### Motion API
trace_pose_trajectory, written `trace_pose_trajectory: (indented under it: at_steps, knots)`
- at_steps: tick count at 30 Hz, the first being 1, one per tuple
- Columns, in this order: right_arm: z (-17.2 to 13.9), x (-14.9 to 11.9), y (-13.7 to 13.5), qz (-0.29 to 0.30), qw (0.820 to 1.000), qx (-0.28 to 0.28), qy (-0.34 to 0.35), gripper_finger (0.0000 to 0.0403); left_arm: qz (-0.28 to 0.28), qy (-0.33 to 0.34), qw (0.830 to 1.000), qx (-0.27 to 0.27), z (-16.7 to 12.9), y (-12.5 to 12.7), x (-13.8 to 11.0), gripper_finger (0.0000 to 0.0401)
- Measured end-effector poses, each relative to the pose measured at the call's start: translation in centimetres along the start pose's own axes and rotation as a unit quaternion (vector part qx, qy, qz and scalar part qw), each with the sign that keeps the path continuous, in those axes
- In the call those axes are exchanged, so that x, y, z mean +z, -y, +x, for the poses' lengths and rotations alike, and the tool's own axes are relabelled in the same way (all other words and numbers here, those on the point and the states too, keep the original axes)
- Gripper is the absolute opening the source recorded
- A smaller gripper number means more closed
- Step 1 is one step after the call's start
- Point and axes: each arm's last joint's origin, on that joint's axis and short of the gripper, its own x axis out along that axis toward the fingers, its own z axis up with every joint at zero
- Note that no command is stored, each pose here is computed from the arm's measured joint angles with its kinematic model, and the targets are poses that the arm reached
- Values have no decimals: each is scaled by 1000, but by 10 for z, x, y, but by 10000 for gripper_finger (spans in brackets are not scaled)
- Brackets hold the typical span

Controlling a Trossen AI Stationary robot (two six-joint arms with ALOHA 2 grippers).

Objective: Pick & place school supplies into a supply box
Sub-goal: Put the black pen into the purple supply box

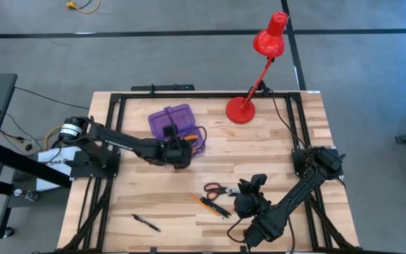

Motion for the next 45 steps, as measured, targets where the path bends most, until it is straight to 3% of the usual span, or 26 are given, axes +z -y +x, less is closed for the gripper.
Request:
trace_pose_trajectory:
  at_steps: [6, 16, 23, 28, 37, 45]
  knots:
    - [0, 0, 0, 0, 1000, 0, 0, 82, -14, -18, 999, -24, 12, -13, -1, 23]
    - [0, 0, 0, 0, 1000, 1, -1, 82, -20, -34, 998, -40, 18, -20, -3, 139]
    - [4, 2, 0, 15, 1000, 10, -13, 82, -8, -27, 997, -72, 12, -12, -2, 175]
    - [19, 10, -1, -6, 995, 67, -78, 82, 43, -5, 995, -92, -6, 10, -2, 169]
    - [58, 41, 2, -47, 981, 166, -84, 82, 111, -16, 987, -111, -44, 49, -22, 150]
    - [94, 56, 15, -58, 944, 297, -134, 82, 123, -37, 986, -108, -79, 74, -48, 146]
